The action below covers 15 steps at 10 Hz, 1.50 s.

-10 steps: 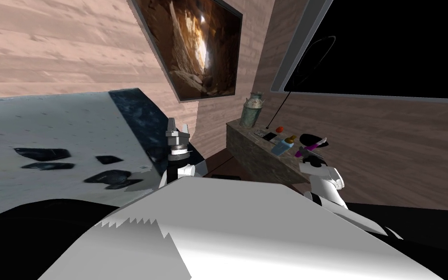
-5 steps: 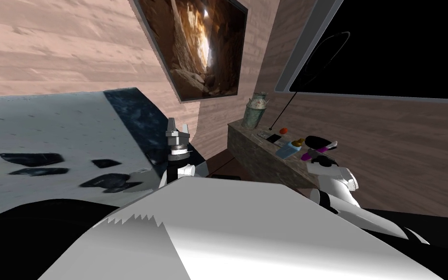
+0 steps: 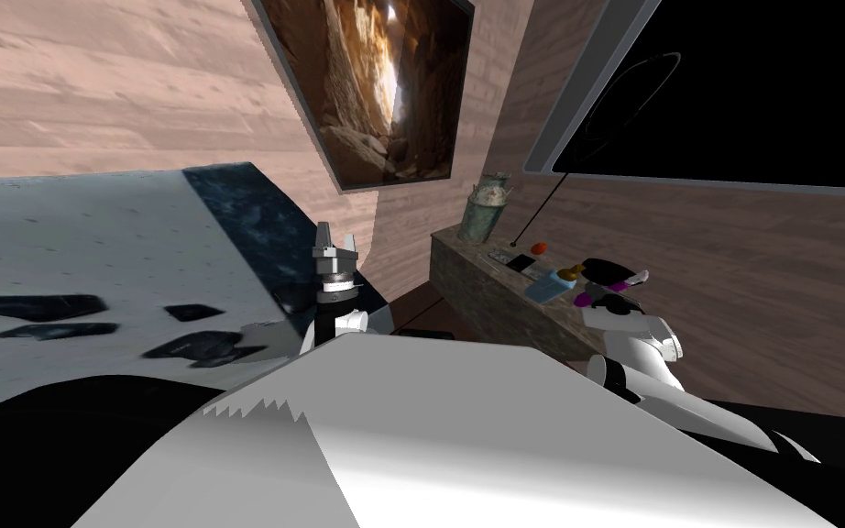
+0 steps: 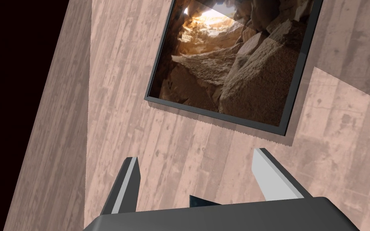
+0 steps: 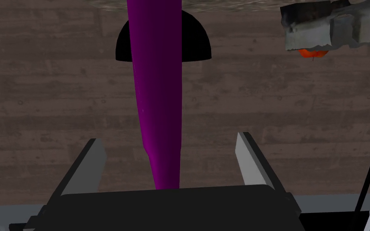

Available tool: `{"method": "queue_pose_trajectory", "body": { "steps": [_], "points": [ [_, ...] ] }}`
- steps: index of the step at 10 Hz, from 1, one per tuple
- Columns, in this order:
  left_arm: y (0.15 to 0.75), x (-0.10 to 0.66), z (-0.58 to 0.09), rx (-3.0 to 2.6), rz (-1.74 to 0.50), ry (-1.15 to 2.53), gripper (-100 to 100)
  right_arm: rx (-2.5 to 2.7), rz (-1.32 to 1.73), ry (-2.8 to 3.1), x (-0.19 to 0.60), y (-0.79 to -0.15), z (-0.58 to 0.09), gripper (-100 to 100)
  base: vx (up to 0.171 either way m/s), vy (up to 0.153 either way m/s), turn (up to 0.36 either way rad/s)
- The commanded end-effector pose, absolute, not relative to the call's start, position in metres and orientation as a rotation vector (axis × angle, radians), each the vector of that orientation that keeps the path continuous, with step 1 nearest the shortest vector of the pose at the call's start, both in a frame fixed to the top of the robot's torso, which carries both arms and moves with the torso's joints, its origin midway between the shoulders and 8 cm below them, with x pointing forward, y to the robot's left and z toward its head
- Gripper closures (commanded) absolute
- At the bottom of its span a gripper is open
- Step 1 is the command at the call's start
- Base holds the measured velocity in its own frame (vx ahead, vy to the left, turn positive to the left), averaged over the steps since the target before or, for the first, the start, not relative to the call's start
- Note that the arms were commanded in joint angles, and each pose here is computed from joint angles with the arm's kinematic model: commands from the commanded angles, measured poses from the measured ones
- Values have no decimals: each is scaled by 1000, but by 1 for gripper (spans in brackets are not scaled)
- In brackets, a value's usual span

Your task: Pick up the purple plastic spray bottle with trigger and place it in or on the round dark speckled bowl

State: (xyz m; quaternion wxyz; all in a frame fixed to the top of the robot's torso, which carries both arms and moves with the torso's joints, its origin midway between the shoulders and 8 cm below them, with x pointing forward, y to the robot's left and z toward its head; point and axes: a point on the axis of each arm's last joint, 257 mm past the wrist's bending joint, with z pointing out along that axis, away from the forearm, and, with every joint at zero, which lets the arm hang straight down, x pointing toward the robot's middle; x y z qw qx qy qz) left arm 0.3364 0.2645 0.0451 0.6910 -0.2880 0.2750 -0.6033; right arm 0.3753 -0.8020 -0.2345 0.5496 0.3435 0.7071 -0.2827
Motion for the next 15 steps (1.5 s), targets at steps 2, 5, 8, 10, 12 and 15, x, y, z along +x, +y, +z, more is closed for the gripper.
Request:
{"method": "queue_pose_trajectory", "body": {
  "steps": [2,5,8,10,12,15],
  "points": [
    [265,336,45,-644,-1349,615,0,813,-669,1674,375,-802,-234,100,0,0,0],
    [265,336,45,-644,-1349,615,0,813,-669,1674,375,-802,-234,100,0,0,0],
    [265,336,45,-644,-1349,615,0,813,-669,1674,375,-802,-234,0,0,0,0],
    [264,336,45,-644,-1349,614,0,755,-691,1644,388,-808,-203,100,-124,70,1],
    [264,336,45,-644,-1349,614,0,709,-714,1618,397,-813,-175,100,-133,82,-7],
    [264,336,45,-644,-1349,615,0,664,-744,1588,404,-820,-143,100,-89,15,2]
  ]
}}
